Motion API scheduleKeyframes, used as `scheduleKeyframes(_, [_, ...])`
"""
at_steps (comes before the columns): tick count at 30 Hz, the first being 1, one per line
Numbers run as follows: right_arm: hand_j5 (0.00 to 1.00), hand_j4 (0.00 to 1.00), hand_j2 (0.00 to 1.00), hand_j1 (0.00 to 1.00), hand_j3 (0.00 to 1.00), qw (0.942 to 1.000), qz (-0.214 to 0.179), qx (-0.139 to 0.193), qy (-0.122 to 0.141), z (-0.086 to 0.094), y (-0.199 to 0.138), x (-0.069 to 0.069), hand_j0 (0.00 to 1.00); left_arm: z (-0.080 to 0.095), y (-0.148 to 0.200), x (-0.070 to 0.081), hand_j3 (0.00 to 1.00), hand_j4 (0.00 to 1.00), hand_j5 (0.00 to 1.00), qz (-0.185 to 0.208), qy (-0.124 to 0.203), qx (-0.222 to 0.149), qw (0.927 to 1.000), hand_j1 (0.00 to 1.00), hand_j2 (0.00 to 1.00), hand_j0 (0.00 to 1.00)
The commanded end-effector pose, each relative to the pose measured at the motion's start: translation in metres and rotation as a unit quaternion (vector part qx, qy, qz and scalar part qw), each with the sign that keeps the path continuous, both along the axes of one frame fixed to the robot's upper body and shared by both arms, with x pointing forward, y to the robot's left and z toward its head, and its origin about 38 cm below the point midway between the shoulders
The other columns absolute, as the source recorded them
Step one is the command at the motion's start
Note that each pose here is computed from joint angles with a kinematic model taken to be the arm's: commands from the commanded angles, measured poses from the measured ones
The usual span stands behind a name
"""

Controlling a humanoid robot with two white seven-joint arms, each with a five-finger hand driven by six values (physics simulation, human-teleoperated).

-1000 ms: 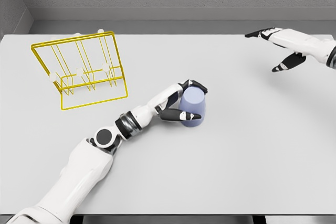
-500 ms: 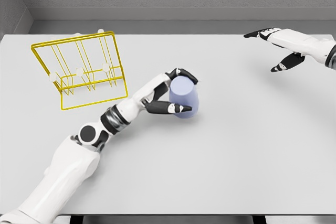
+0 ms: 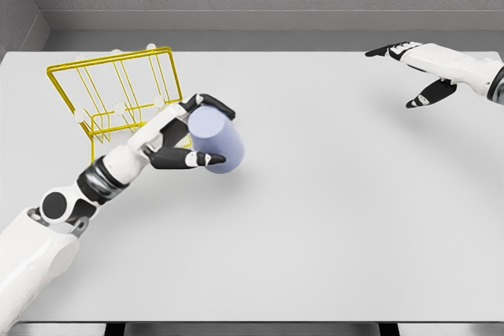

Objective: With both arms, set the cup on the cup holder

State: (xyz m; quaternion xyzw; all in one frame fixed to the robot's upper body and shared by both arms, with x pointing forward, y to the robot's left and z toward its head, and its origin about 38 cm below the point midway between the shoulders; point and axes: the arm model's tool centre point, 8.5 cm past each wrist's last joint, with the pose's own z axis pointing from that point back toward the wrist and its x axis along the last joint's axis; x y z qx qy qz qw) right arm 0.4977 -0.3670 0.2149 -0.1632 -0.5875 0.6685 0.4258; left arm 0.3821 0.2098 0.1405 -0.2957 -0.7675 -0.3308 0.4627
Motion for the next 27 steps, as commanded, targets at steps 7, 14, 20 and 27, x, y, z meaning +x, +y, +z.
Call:
scheduleKeyframes(7, [1.00, 1.00, 1.00, 1.00, 1.00, 1.0000, -0.001, 0.004, -0.001, 0.001, 0.001, 0.000, 1.00, 0.025, 0.042, -0.005, 0.40, 0.40, 0.40, 0.021, -0.021, 0.013, 0.9995, 0.40, 0.40, 0.40])
scheduleKeyframes(14, [1.00, 1.00, 1.00, 1.00, 1.00, 1.0000, -0.001, 0.004, -0.001, 0.001, 0.001, 0.000, 1.00, 0.032, 0.056, -0.003, 0.43, 0.43, 0.43, 0.033, -0.028, 0.024, 0.9988, 0.43, 0.43, 0.43])
scheduleKeyframes(20, [1.00, 1.00, 1.00, 1.00, 1.00, 1.0000, -0.001, 0.004, -0.001, 0.001, 0.001, 0.000, 1.00, 0.045, 0.078, -0.001, 0.43, 0.43, 0.43, 0.048, -0.035, 0.028, 0.9978, 0.43, 0.43, 0.43])
scheduleKeyframes(27, [1.00, 1.00, 1.00, 1.00, 1.00, 1.0000, 0.000, 0.004, 0.000, 0.001, 0.001, 0.000, 1.00, 0.066, 0.087, -0.005, 0.43, 0.43, 0.43, 0.045, -0.058, 0.019, 0.9971, 0.43, 0.43, 0.43])
